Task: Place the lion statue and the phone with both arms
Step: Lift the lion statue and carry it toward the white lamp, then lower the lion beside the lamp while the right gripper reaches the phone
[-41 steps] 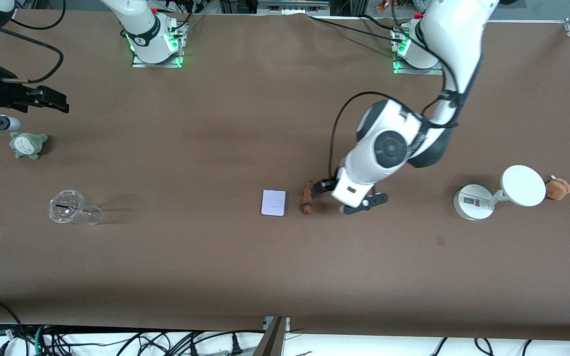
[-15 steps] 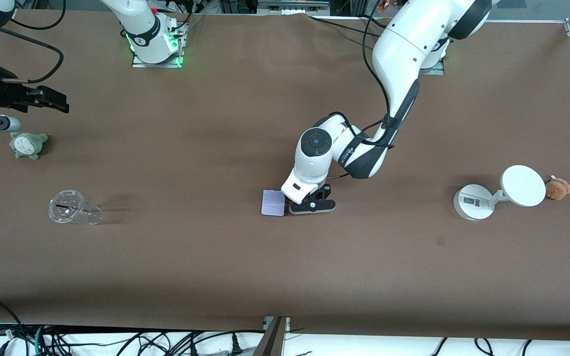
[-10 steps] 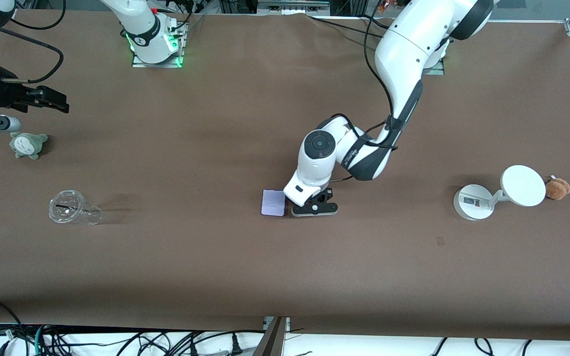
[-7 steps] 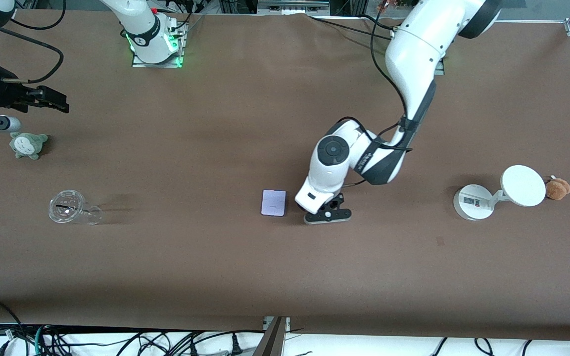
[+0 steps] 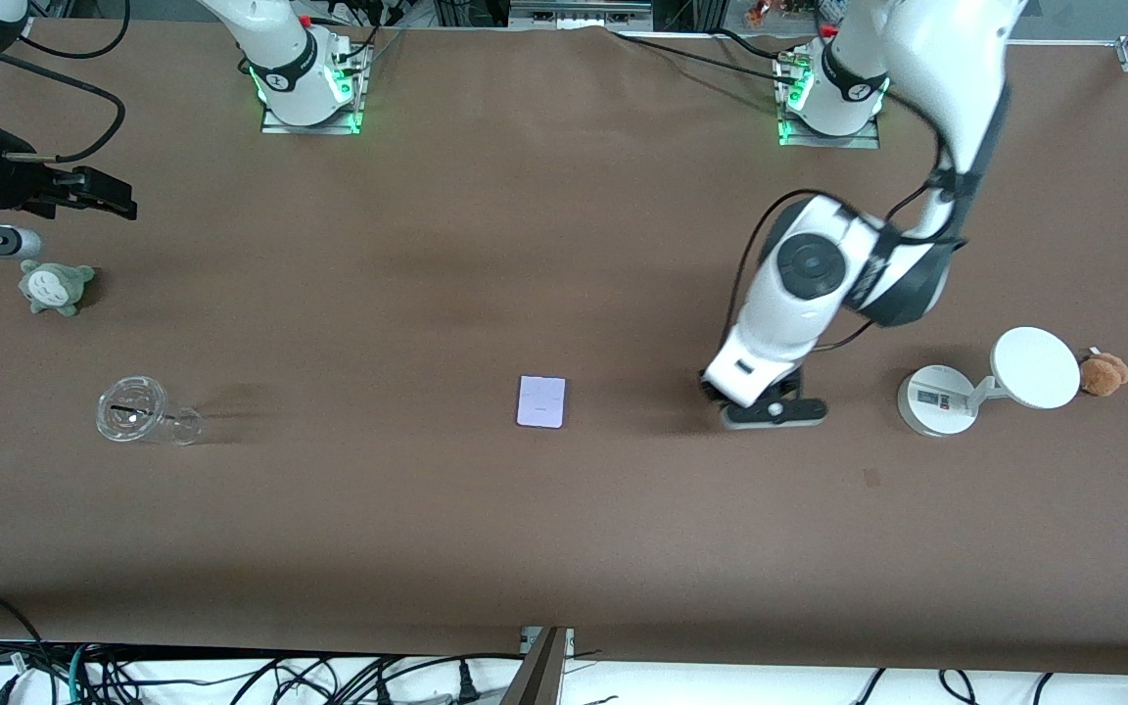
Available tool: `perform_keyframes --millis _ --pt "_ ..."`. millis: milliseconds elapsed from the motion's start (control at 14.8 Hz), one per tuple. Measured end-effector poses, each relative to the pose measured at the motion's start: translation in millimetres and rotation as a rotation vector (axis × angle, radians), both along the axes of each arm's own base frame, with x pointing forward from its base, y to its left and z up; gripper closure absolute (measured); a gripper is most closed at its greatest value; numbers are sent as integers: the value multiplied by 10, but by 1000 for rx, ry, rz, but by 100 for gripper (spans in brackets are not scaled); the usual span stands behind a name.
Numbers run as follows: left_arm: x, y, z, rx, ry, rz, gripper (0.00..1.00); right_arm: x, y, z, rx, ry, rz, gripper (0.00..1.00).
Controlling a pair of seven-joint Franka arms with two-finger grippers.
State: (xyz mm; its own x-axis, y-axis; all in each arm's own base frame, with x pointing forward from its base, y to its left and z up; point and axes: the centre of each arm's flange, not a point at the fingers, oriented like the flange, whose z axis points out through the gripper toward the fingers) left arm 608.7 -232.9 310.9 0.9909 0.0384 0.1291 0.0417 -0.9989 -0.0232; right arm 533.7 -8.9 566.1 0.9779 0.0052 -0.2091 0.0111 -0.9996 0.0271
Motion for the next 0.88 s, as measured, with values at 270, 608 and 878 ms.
perform_keyframes --millis 270,608,878 --pt "-247 1021 -233 45 55 -95 64 8 121 17 1 -6 22 0" --pt "-214 1694 -508 35 46 -124 64 146 730 -22 36 -30 7 0" --pt "-188 1553 -782 1 16 -147 64 380 1240 -342 62 -60 -69 0"
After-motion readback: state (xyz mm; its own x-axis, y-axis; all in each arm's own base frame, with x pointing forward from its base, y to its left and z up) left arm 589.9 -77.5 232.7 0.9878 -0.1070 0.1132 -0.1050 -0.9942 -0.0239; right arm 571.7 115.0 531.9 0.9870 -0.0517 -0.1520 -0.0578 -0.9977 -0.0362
